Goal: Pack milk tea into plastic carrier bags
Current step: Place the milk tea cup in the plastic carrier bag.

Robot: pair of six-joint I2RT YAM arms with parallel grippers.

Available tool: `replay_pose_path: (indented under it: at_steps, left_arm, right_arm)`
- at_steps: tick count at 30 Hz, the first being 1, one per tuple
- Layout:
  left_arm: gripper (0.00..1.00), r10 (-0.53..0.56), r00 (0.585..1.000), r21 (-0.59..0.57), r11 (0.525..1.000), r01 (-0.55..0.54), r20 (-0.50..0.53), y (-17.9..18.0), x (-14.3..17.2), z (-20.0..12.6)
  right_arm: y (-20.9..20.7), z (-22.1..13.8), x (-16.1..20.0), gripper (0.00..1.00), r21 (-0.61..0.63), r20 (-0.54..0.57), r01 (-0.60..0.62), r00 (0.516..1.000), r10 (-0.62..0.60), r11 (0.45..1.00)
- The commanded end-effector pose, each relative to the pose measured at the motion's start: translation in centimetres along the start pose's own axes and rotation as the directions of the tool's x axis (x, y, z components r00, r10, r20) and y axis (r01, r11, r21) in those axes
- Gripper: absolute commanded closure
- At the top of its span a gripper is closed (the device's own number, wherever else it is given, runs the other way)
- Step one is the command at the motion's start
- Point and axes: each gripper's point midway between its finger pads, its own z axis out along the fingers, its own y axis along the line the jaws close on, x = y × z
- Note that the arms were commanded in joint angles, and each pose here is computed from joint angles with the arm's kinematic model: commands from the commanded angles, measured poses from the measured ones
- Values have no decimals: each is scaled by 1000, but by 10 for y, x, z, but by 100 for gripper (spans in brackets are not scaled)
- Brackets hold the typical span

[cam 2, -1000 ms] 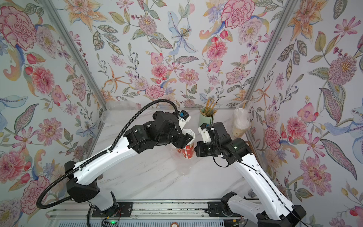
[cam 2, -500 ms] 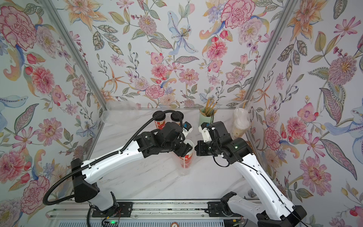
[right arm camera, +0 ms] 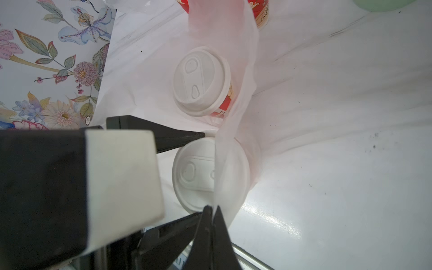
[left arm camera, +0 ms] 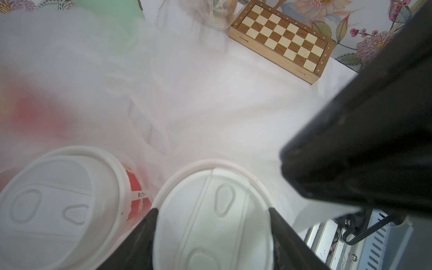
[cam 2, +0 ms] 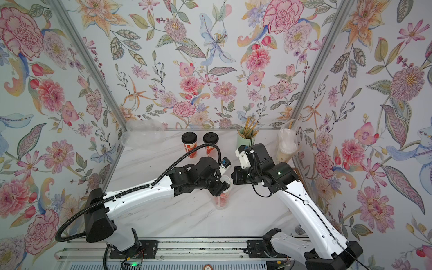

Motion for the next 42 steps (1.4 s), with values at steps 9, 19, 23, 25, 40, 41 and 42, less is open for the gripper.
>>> replay_pose_path:
  at_steps: [9, 19, 23, 25, 40, 41, 42]
  left_arm:
    - [23, 58, 998, 20, 998, -58, -10, -7, 0, -8]
    - [10, 2, 990, 57, 998, -10, 144, -14, -49, -65]
    - [11, -48, 978, 30, 999, 43, 201, -5, -67, -90]
    - [12, -80, 973, -17, 996, 85, 216, 8, -71, -99]
    - [17, -317, 937, -240, 907, 345, 149, 74, -16, -90]
    - [19, -332, 931, -235, 902, 361, 153, 76, -13, -88]
    - [23, -348, 923, -222, 899, 378, 164, 78, -12, -86]
  right_arm:
    - [5, -5, -12, 100, -4, 36, 0, 999, 0, 1000]
    - [7, -9, -20, 59, -8, 53, 14, 999, -14, 1000]
    - [6, -12, -30, 51, 1, 67, 33, 997, -33, 999]
    - [5, -13, -38, 46, 11, 78, 45, 996, -45, 999]
    - [-53, 2, -113, 37, 194, 120, 47, 990, -71, 980]
    - [-58, 3, -120, 37, 208, 126, 44, 989, -72, 977]
    - [-63, 2, -128, 37, 221, 140, 41, 987, -73, 974]
